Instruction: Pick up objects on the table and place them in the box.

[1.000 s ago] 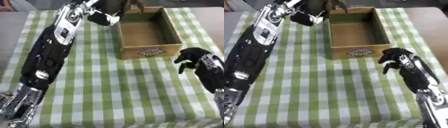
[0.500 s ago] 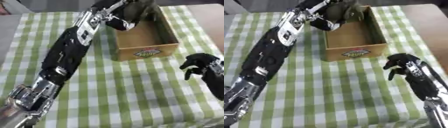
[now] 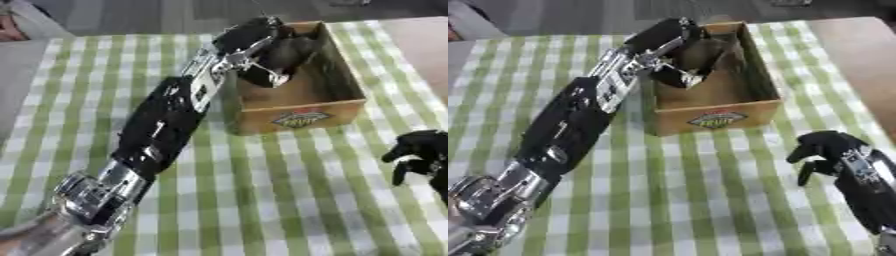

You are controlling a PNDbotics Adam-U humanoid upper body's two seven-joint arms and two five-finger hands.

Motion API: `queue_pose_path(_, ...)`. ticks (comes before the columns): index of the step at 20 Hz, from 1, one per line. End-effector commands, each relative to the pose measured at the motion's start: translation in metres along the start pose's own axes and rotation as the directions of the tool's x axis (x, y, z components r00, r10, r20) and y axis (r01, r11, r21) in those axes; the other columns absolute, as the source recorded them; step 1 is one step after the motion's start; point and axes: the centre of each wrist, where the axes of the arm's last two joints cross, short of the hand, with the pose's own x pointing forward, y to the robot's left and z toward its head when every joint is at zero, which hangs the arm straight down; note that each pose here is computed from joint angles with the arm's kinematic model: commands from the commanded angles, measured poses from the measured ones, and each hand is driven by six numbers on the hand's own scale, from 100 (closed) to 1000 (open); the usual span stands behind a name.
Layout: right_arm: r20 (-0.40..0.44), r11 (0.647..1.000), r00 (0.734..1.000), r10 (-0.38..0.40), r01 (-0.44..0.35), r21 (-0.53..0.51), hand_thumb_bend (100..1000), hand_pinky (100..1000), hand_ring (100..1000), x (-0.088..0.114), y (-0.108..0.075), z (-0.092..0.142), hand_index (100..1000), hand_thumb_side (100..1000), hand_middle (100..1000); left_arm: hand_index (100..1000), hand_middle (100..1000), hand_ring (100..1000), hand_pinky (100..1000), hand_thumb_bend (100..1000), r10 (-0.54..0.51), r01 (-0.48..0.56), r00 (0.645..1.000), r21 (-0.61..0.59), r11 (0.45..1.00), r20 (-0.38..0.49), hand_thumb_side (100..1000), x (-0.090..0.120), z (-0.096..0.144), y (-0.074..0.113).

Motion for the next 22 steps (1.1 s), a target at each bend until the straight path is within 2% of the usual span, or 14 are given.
queue_pose_path(1, 0.029, 1.000, 0.999, 0.021, -0.021, 0.010, 100, 380, 615, 0.009, -0.002, -0.004, 704, 776, 553, 473, 281, 212, 289, 100, -0.056, 0.056, 0.998, 0.006, 0.998, -0.006, 256, -0.007, 0.000, 0.012)
queue_pose_path(10, 0.024, 1.000, 0.999, 0.023, -0.023, 0.009, 100, 380, 615, 0.007, -0.002, -0.004, 704, 780, 553, 566, 367, 310, 385, 100, -0.110, 0.109, 0.994, -0.187, 0.976, 0.004, 244, -0.011, 0.004, 0.003)
queue_pose_path(13, 0.022, 1.000, 1.000, 0.022, -0.022, 0.008, 100, 380, 615, 0.007, -0.002, -0.003, 704, 778, 553, 648, 468, 418, 471, 100, -0.106, 0.104, 0.994, -0.245, 0.964, 0.006, 246, -0.012, 0.006, 0.000)
queue_pose_path(14, 0.022, 1.000, 1.000, 0.022, -0.022, 0.007, 100, 380, 615, 0.007, -0.002, -0.003, 704, 777, 553, 713, 535, 495, 527, 100, -0.104, 0.102, 0.995, -0.256, 0.961, 0.007, 247, -0.013, 0.006, 0.000)
queue_pose_path(16, 0.020, 1.000, 1.000, 0.021, -0.021, 0.007, 100, 380, 615, 0.006, -0.002, -0.003, 704, 775, 553, 774, 604, 572, 580, 100, -0.099, 0.098, 0.995, -0.269, 0.958, 0.009, 236, -0.013, 0.007, 0.001)
queue_pose_path(17, 0.020, 1.000, 1.000, 0.020, -0.020, 0.006, 100, 380, 615, 0.006, -0.001, -0.003, 704, 774, 553, 809, 693, 662, 636, 100, -0.094, 0.093, 0.996, -0.271, 0.958, 0.012, 219, -0.013, 0.007, 0.001)
queue_pose_path(18, 0.020, 1.000, 1.000, 0.019, -0.019, 0.006, 100, 380, 615, 0.006, -0.001, -0.002, 704, 774, 553, 824, 729, 705, 665, 100, -0.087, 0.088, 0.996, -0.270, 0.959, 0.015, 257, -0.013, 0.007, 0.002)
queue_pose_path(19, 0.018, 1.000, 1.000, 0.018, -0.018, 0.006, 100, 380, 615, 0.006, -0.001, -0.002, 704, 773, 553, 842, 773, 757, 708, 100, -0.081, 0.083, 0.997, -0.263, 0.961, 0.019, 359, -0.013, 0.006, 0.004)
queue_pose_path(20, 0.017, 1.000, 1.000, 0.018, -0.018, 0.005, 100, 380, 615, 0.006, -0.001, -0.002, 704, 773, 553, 844, 778, 764, 714, 100, -0.074, 0.078, 0.997, -0.252, 0.964, 0.023, 375, -0.012, 0.006, 0.006)
queue_pose_path(22, 0.015, 1.000, 1.000, 0.015, -0.016, 0.004, 100, 381, 615, 0.005, -0.001, -0.001, 705, 769, 553, 856, 838, 834, 774, 100, -0.060, 0.066, 0.998, -0.219, 0.973, 0.031, 540, -0.012, 0.006, 0.011)
